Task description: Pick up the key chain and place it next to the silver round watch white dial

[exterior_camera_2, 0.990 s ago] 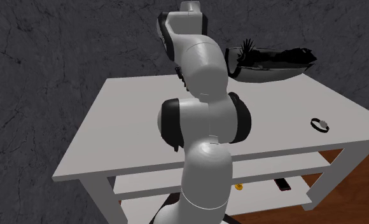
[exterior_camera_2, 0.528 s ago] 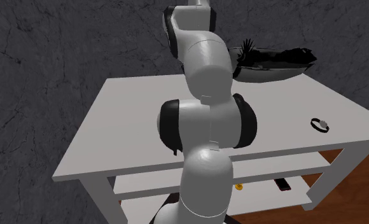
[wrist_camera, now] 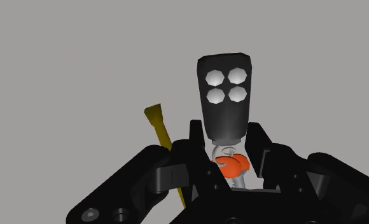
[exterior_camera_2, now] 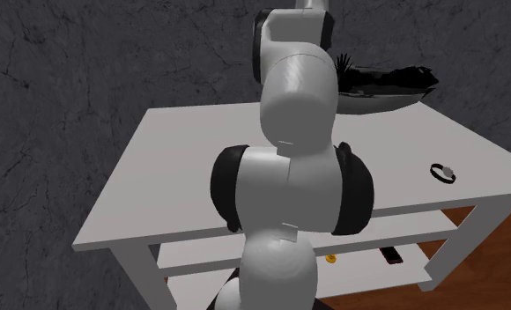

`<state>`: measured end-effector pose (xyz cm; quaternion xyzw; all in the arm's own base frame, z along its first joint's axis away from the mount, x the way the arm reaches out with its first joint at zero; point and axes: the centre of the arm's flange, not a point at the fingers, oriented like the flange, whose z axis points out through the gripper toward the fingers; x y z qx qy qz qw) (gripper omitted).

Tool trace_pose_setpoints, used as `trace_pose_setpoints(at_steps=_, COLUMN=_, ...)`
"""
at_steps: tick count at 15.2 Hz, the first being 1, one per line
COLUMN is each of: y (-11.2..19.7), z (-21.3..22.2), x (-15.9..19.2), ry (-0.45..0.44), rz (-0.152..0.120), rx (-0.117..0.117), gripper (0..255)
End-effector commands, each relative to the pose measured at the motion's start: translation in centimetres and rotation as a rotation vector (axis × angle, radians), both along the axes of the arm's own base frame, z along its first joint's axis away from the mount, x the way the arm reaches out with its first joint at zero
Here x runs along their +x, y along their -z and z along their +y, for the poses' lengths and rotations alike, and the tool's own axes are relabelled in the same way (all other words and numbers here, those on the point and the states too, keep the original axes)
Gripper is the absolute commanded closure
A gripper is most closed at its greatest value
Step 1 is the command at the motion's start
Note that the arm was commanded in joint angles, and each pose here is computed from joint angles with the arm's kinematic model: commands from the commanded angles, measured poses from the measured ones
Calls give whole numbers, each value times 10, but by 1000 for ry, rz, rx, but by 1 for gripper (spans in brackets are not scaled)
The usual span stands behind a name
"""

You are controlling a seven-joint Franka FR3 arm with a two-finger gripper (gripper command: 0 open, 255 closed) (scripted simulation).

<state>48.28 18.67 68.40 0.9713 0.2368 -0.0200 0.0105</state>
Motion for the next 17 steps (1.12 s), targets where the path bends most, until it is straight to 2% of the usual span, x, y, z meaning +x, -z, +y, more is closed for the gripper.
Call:
trace_pose_setpoints(at_steps=1, y=1, z=-27, x=-2, ry=-2, rz=0, rx=1, gripper=255)
trace_pose_setpoints(at_steps=17, y=1, z=-238, x=-10, ry=-2, rz=0, rx=1, gripper=255)
